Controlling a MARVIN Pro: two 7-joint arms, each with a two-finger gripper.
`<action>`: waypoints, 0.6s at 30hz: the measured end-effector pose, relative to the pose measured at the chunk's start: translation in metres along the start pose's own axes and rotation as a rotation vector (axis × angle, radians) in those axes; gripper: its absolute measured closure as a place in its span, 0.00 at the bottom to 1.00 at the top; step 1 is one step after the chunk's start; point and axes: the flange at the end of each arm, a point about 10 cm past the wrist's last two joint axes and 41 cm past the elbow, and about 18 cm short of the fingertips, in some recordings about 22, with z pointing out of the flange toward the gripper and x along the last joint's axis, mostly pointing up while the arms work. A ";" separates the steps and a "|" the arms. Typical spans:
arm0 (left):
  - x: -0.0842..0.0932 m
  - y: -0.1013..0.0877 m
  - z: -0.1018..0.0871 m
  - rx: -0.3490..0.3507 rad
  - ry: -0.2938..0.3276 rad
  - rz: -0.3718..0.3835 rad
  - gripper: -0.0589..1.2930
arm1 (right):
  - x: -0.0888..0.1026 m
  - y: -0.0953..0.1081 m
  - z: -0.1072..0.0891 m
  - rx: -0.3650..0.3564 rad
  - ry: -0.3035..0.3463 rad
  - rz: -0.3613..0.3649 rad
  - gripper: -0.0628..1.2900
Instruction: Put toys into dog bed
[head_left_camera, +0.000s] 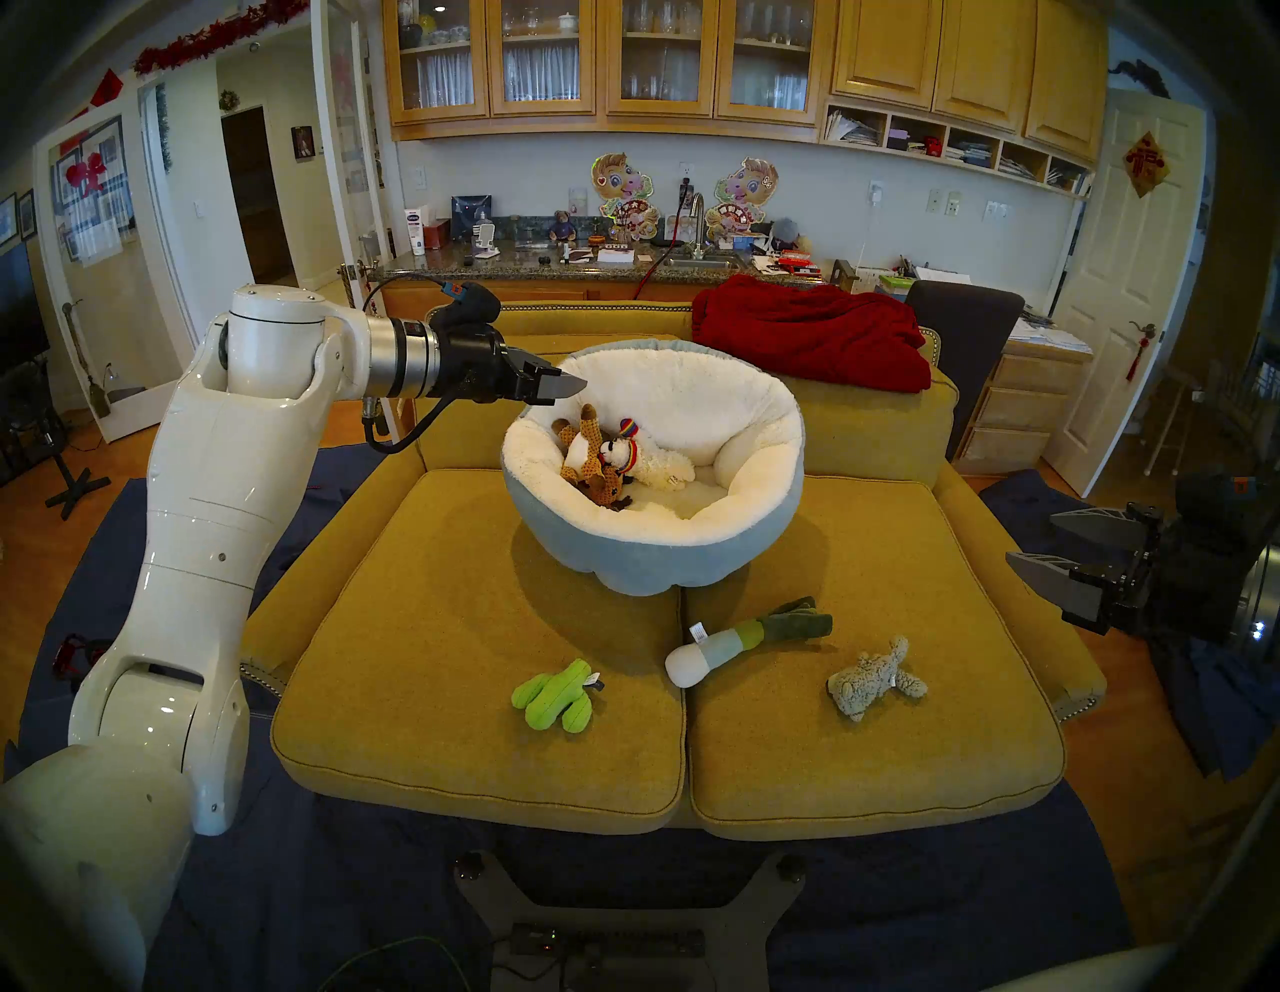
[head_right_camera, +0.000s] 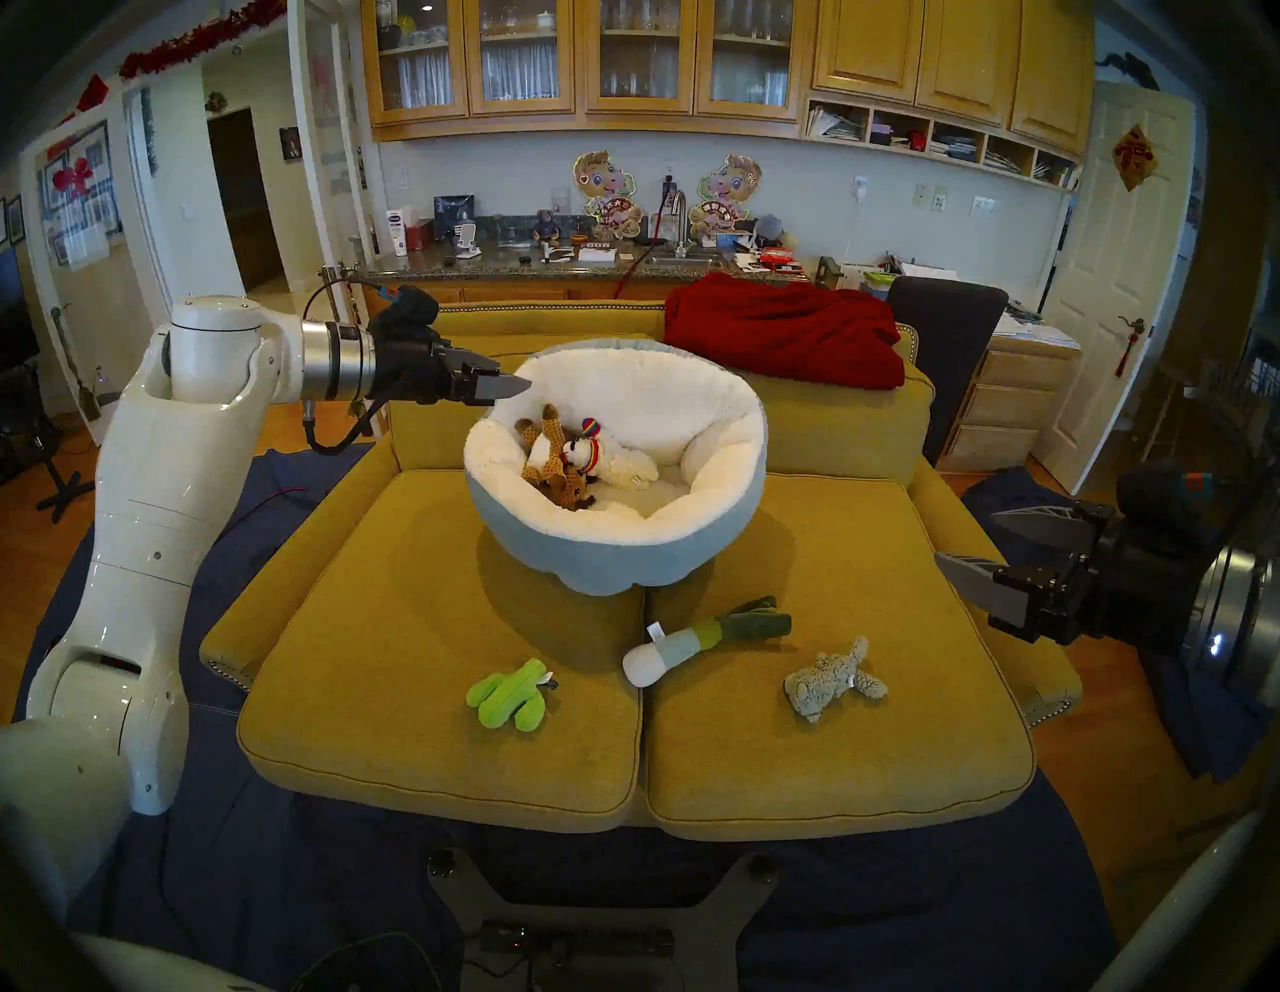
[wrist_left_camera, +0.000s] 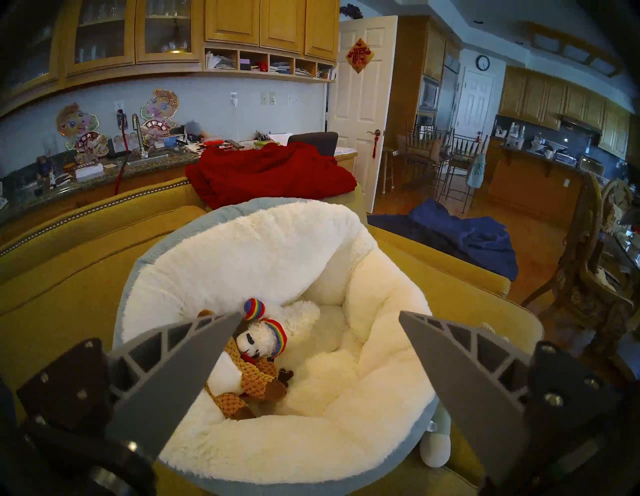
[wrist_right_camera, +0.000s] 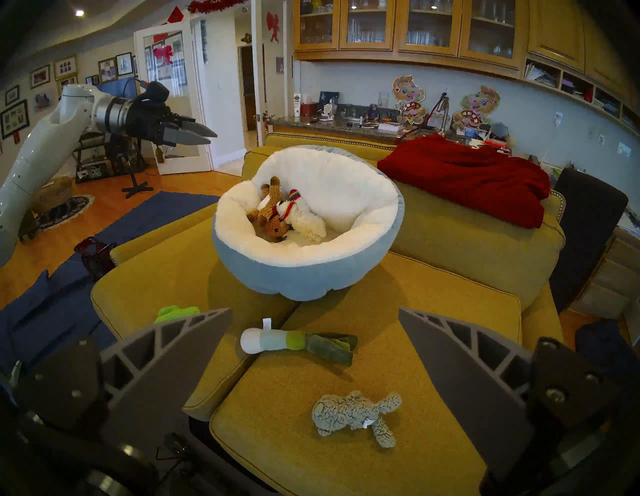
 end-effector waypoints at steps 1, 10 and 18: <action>-0.002 0.004 -0.001 -0.008 0.001 -0.004 0.04 | 0.000 0.000 0.000 0.000 0.000 0.000 0.02; -0.021 0.030 -0.012 -0.075 -0.012 -0.050 0.04 | 0.000 0.000 0.000 0.000 0.000 0.000 0.02; -0.043 0.055 -0.027 -0.118 -0.061 -0.092 0.04 | 0.000 0.000 0.000 0.001 0.000 0.001 0.02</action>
